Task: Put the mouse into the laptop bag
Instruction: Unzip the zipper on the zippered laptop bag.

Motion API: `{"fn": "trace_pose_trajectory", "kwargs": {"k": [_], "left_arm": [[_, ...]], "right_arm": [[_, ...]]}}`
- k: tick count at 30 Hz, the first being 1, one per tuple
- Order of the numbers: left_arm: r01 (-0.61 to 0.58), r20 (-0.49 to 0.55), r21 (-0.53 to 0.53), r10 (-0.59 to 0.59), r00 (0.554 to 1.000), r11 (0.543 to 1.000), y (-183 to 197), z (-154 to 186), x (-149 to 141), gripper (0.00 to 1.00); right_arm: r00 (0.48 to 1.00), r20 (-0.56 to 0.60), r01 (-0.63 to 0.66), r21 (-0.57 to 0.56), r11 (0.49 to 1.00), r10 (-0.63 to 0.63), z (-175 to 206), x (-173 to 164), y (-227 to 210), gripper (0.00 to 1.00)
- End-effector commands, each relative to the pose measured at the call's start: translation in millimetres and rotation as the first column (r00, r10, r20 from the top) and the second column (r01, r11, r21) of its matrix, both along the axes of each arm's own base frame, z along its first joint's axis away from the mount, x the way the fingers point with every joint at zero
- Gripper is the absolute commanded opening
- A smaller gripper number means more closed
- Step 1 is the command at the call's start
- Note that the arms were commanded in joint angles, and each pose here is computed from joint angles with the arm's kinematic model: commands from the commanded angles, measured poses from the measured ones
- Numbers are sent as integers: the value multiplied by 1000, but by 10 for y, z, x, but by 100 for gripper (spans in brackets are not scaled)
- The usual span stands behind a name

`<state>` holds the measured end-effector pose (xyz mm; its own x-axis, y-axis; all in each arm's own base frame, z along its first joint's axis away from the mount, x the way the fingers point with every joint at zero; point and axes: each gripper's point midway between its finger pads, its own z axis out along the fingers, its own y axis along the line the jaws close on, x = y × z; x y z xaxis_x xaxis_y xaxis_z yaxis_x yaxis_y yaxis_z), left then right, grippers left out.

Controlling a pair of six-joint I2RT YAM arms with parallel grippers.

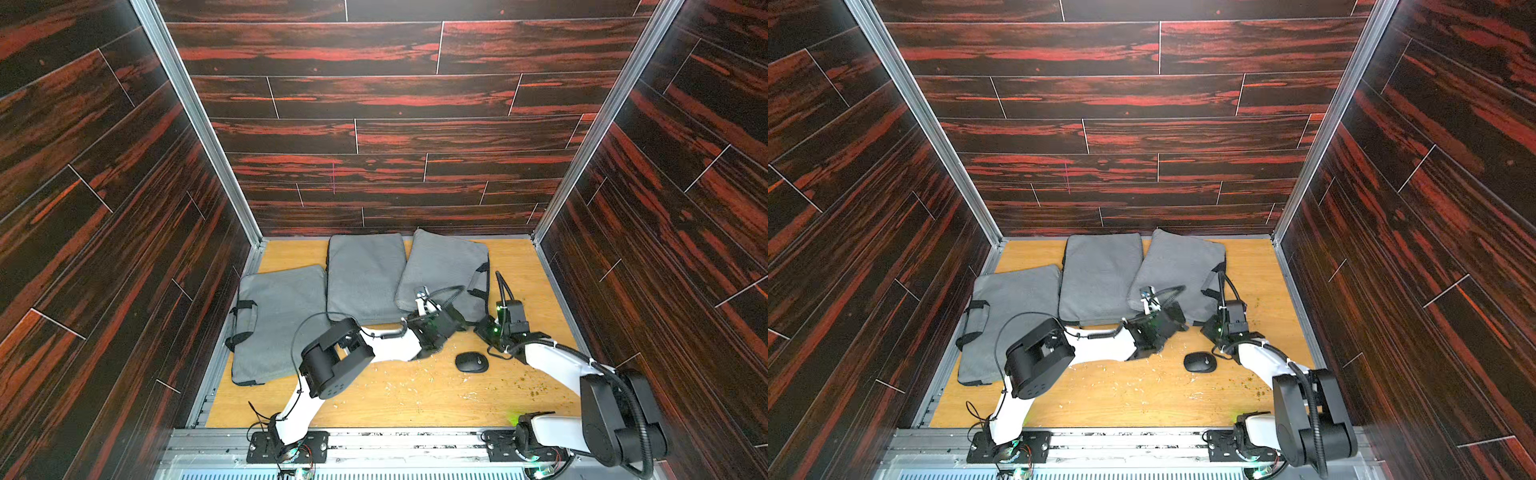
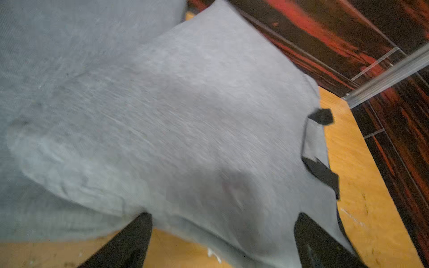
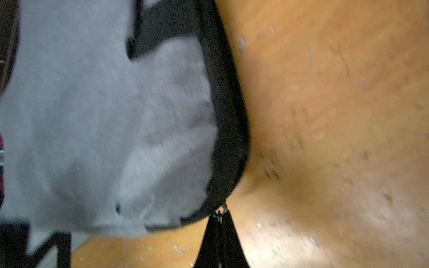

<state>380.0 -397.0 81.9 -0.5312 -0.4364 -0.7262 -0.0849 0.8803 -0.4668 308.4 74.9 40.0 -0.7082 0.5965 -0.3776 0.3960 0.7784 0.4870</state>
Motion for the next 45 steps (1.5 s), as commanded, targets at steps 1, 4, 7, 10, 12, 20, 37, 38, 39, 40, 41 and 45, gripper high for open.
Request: {"fn": "trace_pose_trajectory", "kwargs": {"k": [1,4,7,10,12,20,37,38,39,40,41,45], "left_arm": [[-21,-40,-36,20,999,999,52,-1,42,84],[-4,-72,-48,1,997,999,-21,-99,67,34],[-2,-94,-52,-3,996,999,-51,-164,68,13],[-6,-95,-51,1,996,999,-42,-166,66,4],[-11,-93,-51,6,996,999,-28,-161,68,2],[-11,-85,-73,5,996,997,33,-109,74,0],[-36,-52,-80,32,998,996,343,102,47,41],[-38,-51,-78,34,998,996,370,116,46,48],[-40,-51,-77,36,998,996,391,124,46,53],[-39,-50,-76,35,998,996,412,141,45,56],[-41,-49,-78,38,998,996,441,158,46,60],[-46,-39,-86,43,998,995,542,245,33,75]], "right_arm": [[1000,10,-4,10,1000,3,19,-55,30,0],[999,13,-30,12,999,30,30,-65,113,0],[998,17,-58,15,998,58,57,-56,202,0],[996,29,-88,21,996,87,94,-48,321,0],[993,29,-113,20,993,113,110,-45,423,0],[986,13,-169,4,986,169,59,-16,704,0],[969,38,-237,-123,964,243,116,-354,578,89],[969,27,-240,-125,963,245,80,-393,562,91],[969,14,-243,-121,962,247,43,-427,556,91],[968,-2,-248,-116,962,250,2,-471,550,92],[968,-18,-249,-116,961,249,-37,-512,534,92],[970,-62,-239,-101,966,233,-128,-679,472,94]]}}
